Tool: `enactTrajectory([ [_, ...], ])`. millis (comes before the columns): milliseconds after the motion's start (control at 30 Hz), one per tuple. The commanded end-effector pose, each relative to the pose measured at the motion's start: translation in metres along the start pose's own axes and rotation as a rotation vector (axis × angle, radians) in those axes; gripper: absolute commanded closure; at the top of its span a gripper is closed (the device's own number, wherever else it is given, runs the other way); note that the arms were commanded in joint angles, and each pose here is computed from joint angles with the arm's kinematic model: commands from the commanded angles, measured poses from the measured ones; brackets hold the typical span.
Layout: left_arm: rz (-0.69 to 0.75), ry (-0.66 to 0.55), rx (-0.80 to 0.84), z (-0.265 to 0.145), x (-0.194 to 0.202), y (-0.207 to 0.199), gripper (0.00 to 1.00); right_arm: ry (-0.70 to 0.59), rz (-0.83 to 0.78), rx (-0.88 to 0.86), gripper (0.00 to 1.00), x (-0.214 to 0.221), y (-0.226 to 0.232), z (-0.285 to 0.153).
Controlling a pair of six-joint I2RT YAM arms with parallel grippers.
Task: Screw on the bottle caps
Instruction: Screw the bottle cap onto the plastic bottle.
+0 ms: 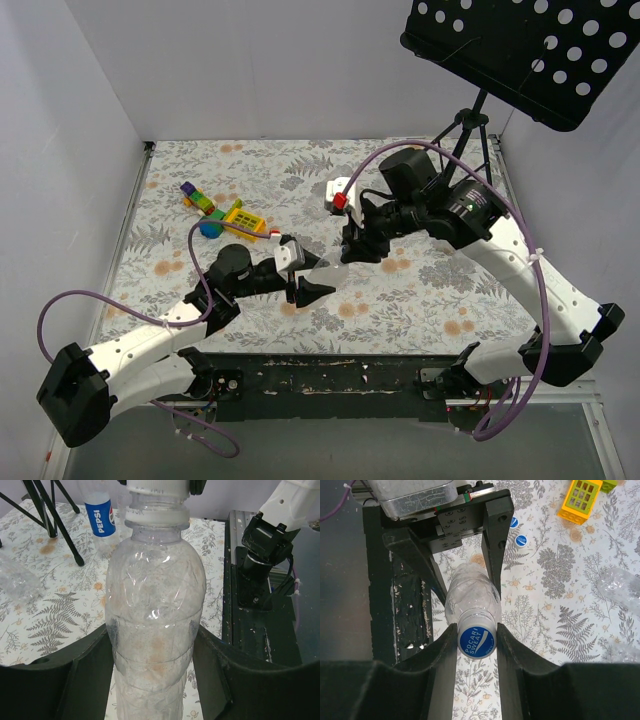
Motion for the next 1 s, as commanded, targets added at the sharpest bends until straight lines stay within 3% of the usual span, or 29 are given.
enactTrajectory([
  [0, 0.09, -0.047, 0.04, 0.002, -0.028, -0.002, 0.92, 0.013, -0.002, -0.054, 0.82, -0.001, 0.006, -0.001],
  [300, 0.092, -0.127, -0.042, -0.003, -0.036, 0.005, 0.9, 0.0, 0.087, 0.001, 0.82, 0.003, -0.002, 0.011],
  [667, 0.161, -0.195, -0.289, -0.018, -0.04, 0.031, 0.88, 0.006, 0.466, 0.281, 0.81, 0.007, -0.028, 0.019],
  [967, 0.203, -0.183, -0.427, -0.024, -0.034, 0.044, 0.88, 0.04, 0.627, 0.402, 0.85, 0.009, -0.024, 0.037],
])
Point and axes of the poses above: each gripper's point midway between its finger pads, its own z axis out along the fingers, its own y axis along the line the jaws close on, x = y × z, the point moved 4 cm from there along -z, back along the fingers, and after that the axes turned 1 degree about -z, right-handed, at the moved point
